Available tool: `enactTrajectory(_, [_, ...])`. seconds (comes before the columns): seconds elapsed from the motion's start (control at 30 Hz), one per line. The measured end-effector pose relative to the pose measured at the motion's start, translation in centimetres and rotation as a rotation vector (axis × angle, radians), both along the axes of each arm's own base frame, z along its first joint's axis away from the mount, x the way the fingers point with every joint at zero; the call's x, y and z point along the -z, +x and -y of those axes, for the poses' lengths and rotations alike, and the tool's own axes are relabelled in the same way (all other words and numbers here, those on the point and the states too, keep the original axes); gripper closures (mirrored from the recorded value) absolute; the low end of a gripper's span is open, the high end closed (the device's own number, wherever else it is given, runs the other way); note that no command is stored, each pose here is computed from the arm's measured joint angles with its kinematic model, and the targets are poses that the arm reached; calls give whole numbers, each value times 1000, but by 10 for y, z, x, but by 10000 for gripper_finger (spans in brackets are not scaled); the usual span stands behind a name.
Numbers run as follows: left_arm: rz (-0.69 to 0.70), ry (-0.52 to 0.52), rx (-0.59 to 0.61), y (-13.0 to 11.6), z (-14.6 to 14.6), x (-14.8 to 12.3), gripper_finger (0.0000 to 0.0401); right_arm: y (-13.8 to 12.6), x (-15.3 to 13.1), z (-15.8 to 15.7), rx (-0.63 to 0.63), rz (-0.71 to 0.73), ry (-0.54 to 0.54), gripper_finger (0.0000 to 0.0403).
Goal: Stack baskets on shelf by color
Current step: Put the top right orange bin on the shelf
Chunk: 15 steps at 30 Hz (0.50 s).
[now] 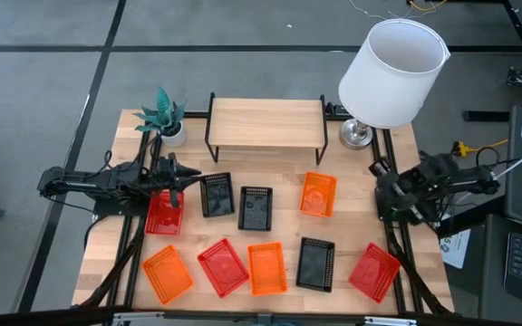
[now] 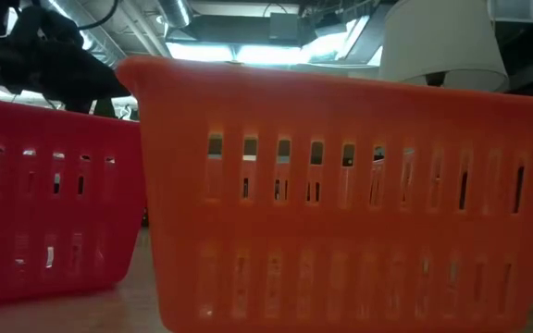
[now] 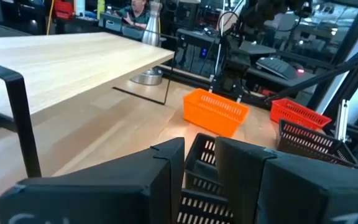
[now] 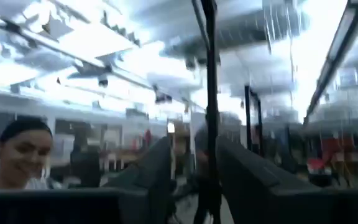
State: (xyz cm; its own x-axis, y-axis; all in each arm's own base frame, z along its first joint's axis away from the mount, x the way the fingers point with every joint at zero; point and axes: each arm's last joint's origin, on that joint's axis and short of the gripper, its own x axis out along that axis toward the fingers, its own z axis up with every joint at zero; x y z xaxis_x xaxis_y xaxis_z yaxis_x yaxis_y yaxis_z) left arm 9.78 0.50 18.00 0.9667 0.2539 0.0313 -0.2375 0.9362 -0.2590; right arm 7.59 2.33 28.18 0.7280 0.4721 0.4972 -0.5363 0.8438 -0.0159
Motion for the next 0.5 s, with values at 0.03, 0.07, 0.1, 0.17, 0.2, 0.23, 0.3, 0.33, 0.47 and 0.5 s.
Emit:
enactTrajectory(0.03, [7,-1,0,0,0,-1,319,3,-7,-1,13,-56,-18,272])
enactTrajectory(0.07, [11,-1,0,0,0,-1,319,8,-15,-1,36,-133,-36,272])
enactTrajectory(0.1, [15,-2,0,0,0,-2,319,13,-22,-2,62,-226,-44,272])
enactTrajectory(0.17, [20,-5,0,0,0,-2,319,27,-32,-4,101,-416,-42,272])
enactTrajectory(0.2, [21,-7,0,0,0,-2,319,35,-34,-7,112,-511,-44,272])
enactTrajectory(0.23, [20,-7,0,0,0,-2,319,46,-35,-10,127,-614,-47,272])
enactTrajectory(0.3, [20,-7,0,0,0,-2,319,65,-34,-16,160,-802,-51,272])
enactTrajectory(0.33, [20,-7,0,0,0,-2,319,74,-33,-20,175,-900,-55,272])
enactTrajectory(0.47, [20,-7,0,0,0,-2,319,107,-19,-38,250,-1249,-100,272])
enactTrajectory(0.5, [20,-7,0,0,0,-2,319,114,-14,-41,281,-1329,-122,272])
